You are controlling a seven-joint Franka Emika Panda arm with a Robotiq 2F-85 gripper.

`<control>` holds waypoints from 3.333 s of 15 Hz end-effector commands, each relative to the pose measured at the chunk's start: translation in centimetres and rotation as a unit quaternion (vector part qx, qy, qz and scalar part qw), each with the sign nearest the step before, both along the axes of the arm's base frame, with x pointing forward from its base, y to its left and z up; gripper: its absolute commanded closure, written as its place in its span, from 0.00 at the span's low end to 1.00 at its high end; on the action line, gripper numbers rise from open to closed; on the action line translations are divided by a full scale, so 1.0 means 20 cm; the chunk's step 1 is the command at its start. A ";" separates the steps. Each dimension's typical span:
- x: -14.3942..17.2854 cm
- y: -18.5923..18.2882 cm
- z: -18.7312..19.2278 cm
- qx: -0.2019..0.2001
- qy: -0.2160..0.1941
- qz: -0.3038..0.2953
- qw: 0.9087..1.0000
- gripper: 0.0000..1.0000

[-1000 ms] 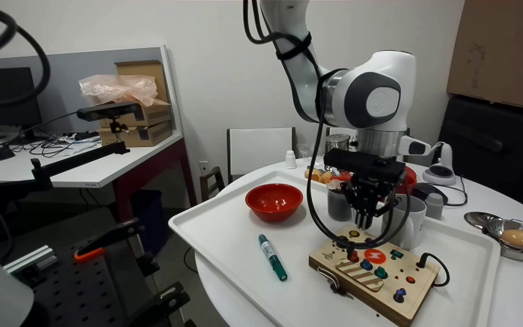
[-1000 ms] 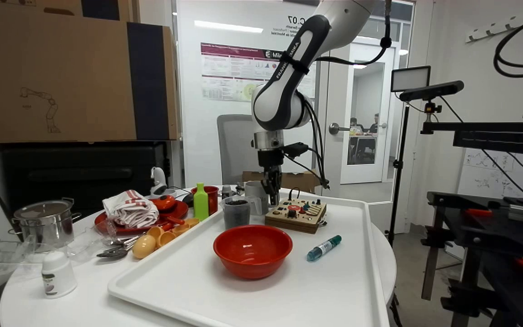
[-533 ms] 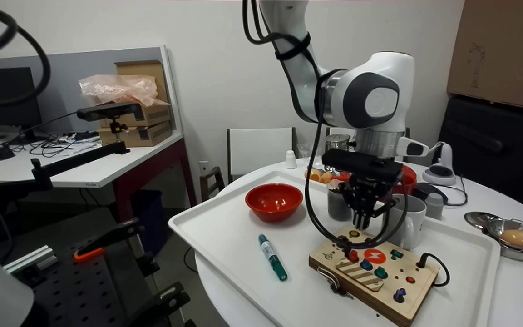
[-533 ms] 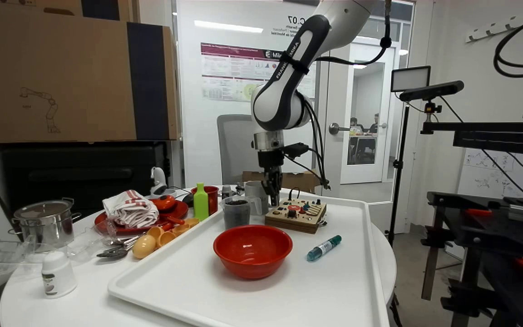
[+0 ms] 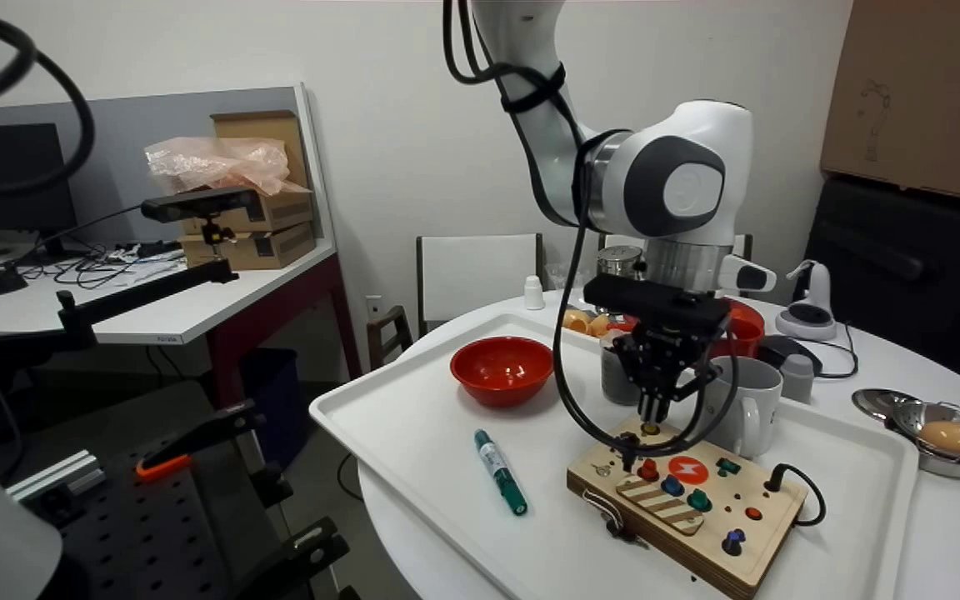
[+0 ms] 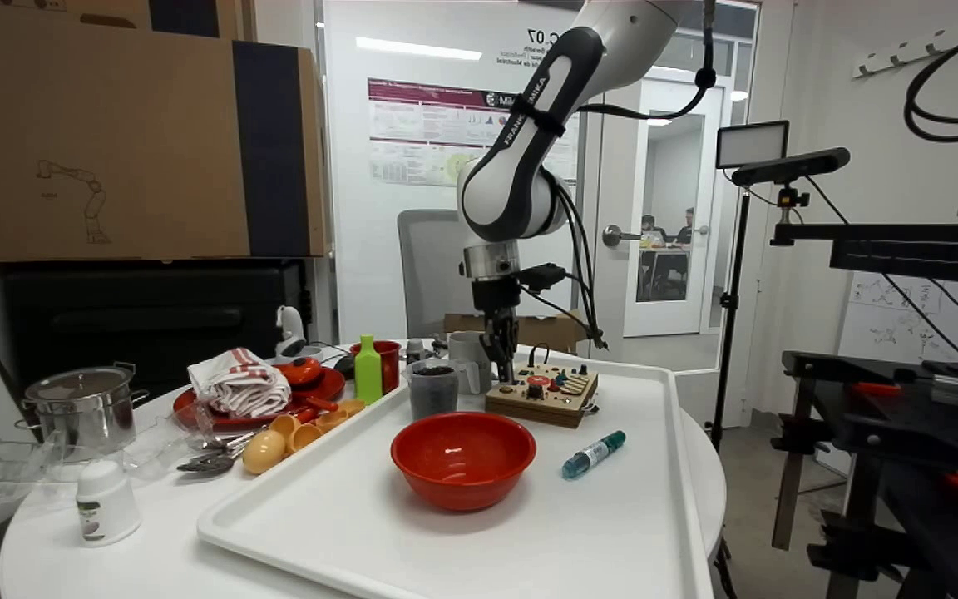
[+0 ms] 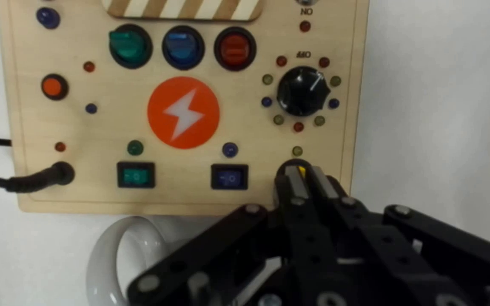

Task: Press down on the yellow button

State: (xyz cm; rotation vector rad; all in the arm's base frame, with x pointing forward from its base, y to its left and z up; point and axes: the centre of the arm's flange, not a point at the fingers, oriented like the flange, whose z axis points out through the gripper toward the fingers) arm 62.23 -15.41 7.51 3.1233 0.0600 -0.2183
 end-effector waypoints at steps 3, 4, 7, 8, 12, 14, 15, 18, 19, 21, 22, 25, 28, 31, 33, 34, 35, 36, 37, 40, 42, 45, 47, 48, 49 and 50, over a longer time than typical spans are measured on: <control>0.02 0.02 -0.08 -0.007 0.012 -0.006 1.000 0.89; 0.01 0.02 -0.09 -0.007 0.013 -0.007 1.000 0.89; 0.02 0.01 -0.09 -0.008 0.012 -0.010 1.000 0.89; 0.02 0.01 -0.09 -0.008 0.012 -0.011 1.000 0.89; 0.03 0.01 -0.10 -0.009 0.011 -0.010 1.000 0.90; 0.04 0.01 -0.09 -0.011 0.009 -0.009 1.000 0.90; 0.05 0.01 -0.09 -0.011 0.009 -0.008 1.000 0.90; 0.06 0.02 -0.09 -0.012 0.007 -0.004 1.000 0.89; 0.06 0.02 -0.09 -0.014 0.008 -0.002 1.000 0.89; 0.07 0.03 -0.09 -0.016 0.011 0.003 1.000 0.90; 0.07 0.03 -0.09 -0.016 0.013 0.007 1.000 0.90; 0.06 0.05 -0.09 -0.020 0.025 0.024 0.999 0.90; 0.07 0.07 -0.10 -0.023 0.036 0.038 0.998 0.90; 0.07 0.08 -0.07 -0.021 0.041 0.042 0.998 0.90; 0.07 0.06 -0.03 -0.016 0.037 0.034 0.999 0.90; 0.07 0.05 -0.01 -0.014 0.034 0.031 0.999 0.90; 0.07 0.04 0.01 -0.013 0.032 0.029 0.999 0.90; 0.07 0.03 0.03 -0.012 0.028 0.027 0.999 0.90; 0.08 0.03 0.04 -0.012 0.026 0.025 0.999 0.90; 0.09 0.02 0.07 -0.012 0.022 0.025 0.999 0.90; 0.09 0.03 0.07 -0.012 0.022 0.027 0.999 0.90; 0.10 0.04 0.04 -0.012 0.029 0.027 0.999 0.90; 0.11 0.04 0.02 -0.013 0.032 0.022 0.999 0.90; 0.11 0.04 0.01 -0.013 0.033 0.020 0.999 0.90; 0.11 0.03 0.00 -0.015 0.033 0.016 0.999 0.90; 0.12 0.02 -0.01 -0.015 0.032 0.015 0.999 0.90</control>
